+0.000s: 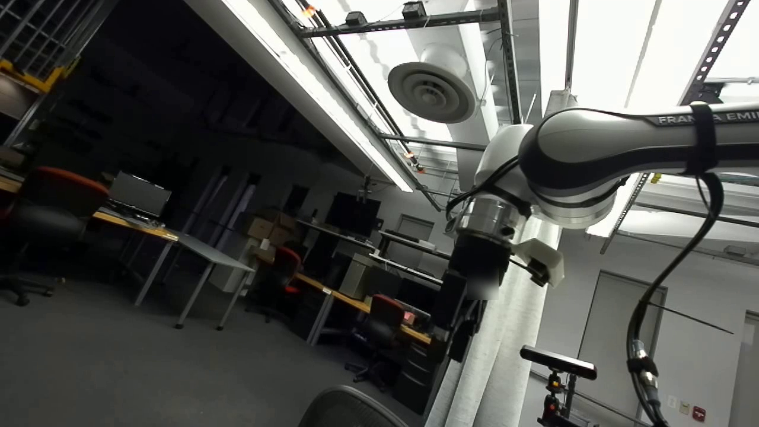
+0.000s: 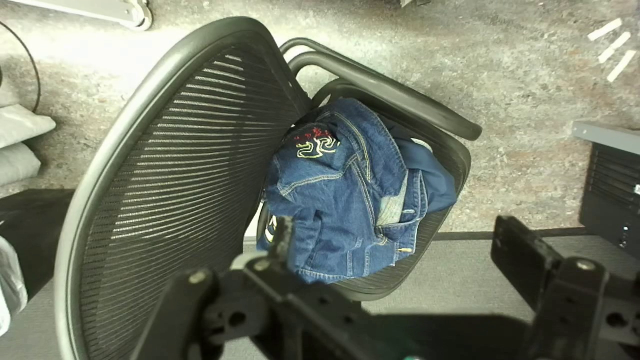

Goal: Hang the denim jacket over the backrest of the chair

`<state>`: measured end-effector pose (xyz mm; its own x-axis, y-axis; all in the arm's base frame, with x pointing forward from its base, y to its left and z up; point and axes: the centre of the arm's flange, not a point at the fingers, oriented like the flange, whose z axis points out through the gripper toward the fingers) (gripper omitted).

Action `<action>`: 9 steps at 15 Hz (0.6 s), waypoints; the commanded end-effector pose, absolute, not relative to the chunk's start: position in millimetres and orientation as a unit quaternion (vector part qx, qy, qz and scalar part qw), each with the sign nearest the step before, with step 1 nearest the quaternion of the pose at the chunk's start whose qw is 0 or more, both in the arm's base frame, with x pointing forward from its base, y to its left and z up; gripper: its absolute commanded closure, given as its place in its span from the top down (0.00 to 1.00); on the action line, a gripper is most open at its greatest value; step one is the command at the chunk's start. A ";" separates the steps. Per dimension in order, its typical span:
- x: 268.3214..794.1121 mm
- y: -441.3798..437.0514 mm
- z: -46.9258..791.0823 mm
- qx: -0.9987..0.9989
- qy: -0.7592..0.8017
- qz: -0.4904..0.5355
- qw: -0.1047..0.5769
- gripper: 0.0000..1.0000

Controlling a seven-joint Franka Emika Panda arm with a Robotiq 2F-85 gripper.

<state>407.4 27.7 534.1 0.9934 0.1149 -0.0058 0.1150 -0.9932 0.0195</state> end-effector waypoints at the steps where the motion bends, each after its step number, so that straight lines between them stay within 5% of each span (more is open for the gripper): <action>1: 413.7 28.0 523.1 0.998 0.063 0.000 0.010 1.00; 9: 455.8 35.4 447.5 0.997 0.071 0.027 0.009 1.00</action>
